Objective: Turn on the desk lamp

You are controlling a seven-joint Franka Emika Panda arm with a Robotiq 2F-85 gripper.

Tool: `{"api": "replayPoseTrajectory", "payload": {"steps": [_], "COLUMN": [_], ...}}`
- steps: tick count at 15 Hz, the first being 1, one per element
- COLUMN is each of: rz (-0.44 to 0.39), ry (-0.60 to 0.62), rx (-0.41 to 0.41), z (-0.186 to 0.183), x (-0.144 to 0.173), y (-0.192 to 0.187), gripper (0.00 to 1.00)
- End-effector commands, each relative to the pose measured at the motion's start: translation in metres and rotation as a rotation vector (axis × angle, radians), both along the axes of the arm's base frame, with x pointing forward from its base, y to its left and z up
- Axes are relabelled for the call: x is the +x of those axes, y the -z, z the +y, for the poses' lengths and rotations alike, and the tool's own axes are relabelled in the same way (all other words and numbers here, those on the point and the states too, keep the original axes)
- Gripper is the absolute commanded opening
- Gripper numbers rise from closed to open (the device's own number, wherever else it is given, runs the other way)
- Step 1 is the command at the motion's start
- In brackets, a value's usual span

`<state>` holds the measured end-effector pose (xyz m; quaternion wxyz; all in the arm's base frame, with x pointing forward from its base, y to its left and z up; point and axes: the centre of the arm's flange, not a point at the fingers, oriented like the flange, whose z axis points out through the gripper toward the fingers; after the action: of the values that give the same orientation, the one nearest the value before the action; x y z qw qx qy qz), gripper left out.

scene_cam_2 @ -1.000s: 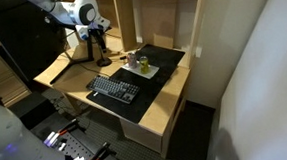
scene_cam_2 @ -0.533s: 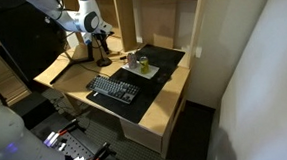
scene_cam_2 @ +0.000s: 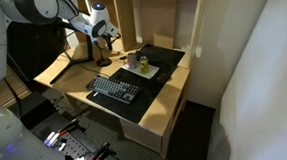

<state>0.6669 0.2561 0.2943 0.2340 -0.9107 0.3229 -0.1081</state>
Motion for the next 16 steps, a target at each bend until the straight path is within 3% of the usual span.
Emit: {"api": "replayPoseTrajectory", "payload": {"steps": [1,3,5,9,14,15,16], "rz": [-0.001,-0.036,-0.071,-0.104,-0.185,-0.138,-0.152], "ry": [0.000,-0.076,-0.147,-0.255,-0.209,-0.240,-0.232], "rx": [0.001,0.041,0.020,-0.191,-0.245,-0.227,-0.232], "z": [0.000,0.009,0.015,0.026,0.049,0.035,0.039], "x": [0.000,0.004,0.014,0.039,0.065,0.039,0.044], "y": [-0.001,0.013,0.032,0.075,0.098,0.094,0.096], "gripper": [1.00,1.00,1.00,1.00,1.00,1.00,1.00]}}
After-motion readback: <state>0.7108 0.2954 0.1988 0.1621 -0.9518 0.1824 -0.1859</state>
